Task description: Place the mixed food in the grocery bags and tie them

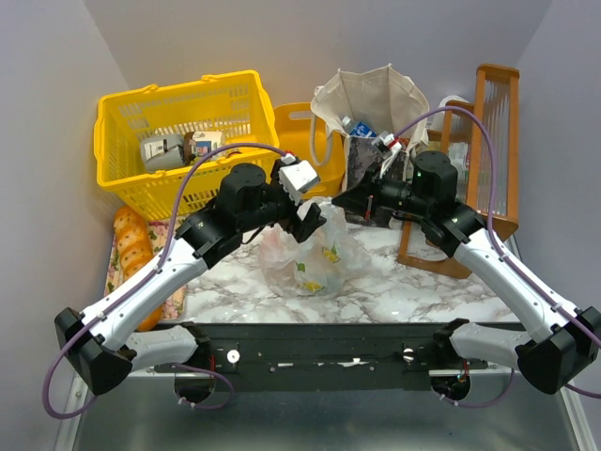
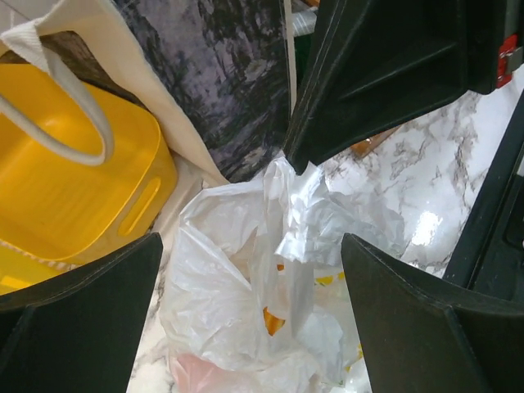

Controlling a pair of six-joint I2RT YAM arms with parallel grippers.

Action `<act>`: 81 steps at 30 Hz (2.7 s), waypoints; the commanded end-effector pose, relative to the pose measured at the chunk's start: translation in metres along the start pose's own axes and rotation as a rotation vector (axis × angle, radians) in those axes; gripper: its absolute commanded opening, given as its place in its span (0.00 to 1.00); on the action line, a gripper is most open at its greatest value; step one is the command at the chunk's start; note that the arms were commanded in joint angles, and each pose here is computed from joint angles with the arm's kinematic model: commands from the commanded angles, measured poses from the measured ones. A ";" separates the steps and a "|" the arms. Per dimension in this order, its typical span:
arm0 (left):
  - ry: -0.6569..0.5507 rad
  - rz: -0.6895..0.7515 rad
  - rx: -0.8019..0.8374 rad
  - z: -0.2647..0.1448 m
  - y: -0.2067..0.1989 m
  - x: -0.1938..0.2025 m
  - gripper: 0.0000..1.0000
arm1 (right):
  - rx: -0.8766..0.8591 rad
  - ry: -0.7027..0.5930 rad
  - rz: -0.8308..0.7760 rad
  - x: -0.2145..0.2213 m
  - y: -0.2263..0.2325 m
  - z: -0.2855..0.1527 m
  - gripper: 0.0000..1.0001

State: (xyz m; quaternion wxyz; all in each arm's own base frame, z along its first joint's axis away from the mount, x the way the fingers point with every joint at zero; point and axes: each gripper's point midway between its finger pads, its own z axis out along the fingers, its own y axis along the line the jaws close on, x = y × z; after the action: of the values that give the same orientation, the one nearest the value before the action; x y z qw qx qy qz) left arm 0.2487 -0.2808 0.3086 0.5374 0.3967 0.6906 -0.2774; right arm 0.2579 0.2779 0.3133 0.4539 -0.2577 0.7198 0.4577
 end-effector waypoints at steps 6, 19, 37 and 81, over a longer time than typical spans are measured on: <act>0.092 -0.021 0.181 0.016 -0.024 0.022 0.99 | -0.034 -0.006 -0.033 -0.004 0.008 -0.003 0.01; 0.103 -0.115 0.233 0.029 -0.026 0.031 0.74 | -0.017 -0.016 -0.040 -0.004 0.006 -0.005 0.01; 0.026 -0.253 0.250 0.023 -0.005 0.044 0.42 | 0.024 -0.032 -0.046 -0.006 0.003 -0.011 0.01; 0.044 -0.349 0.205 0.022 0.004 0.073 0.00 | 0.051 0.124 0.004 0.084 0.016 -0.007 0.73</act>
State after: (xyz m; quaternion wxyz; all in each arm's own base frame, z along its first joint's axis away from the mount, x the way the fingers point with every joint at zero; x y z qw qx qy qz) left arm 0.2667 -0.2786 0.2287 0.4183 0.3016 0.7493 -0.4156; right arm 0.2024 0.2956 0.2129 0.3633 -0.2968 0.7769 0.4200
